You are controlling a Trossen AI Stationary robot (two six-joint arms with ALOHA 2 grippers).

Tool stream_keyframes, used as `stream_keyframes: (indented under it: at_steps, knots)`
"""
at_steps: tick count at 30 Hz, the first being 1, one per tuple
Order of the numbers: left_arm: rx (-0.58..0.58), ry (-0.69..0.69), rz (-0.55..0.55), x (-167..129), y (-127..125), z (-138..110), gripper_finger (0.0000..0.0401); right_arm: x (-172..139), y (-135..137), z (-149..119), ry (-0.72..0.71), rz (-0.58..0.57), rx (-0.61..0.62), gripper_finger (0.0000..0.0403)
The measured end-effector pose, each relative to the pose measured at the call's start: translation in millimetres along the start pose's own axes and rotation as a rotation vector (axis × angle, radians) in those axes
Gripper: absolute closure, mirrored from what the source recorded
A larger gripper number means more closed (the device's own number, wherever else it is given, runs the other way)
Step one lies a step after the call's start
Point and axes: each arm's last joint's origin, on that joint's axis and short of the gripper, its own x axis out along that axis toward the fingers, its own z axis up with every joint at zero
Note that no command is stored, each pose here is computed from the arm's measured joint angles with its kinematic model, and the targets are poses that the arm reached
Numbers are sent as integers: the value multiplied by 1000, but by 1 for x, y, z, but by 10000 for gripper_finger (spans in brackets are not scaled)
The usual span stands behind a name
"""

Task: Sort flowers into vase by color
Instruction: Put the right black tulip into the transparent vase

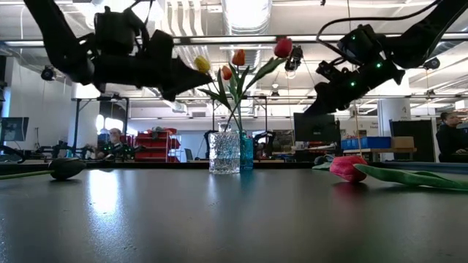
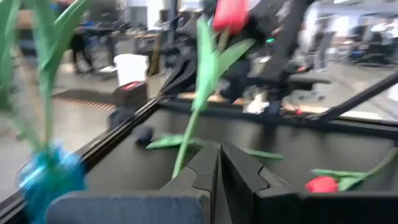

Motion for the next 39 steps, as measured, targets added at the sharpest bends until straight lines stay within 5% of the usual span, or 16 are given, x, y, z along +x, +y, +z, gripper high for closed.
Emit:
stream_keyframes:
  at_steps: [16, 27, 39]
  knots:
    - [-84, 177, 273, 30, 29, -50, 401, -5, 0, 1, 8, 2, 38, 390]
    - [-119, 207, 288, 44, 34, -72, 401, -4, 2, -1, 23, 10, 38, 390]
    - [-109, 192, 303, 42, 35, -66, 401, -4, 2, -1, 25, 10, 41, 390]
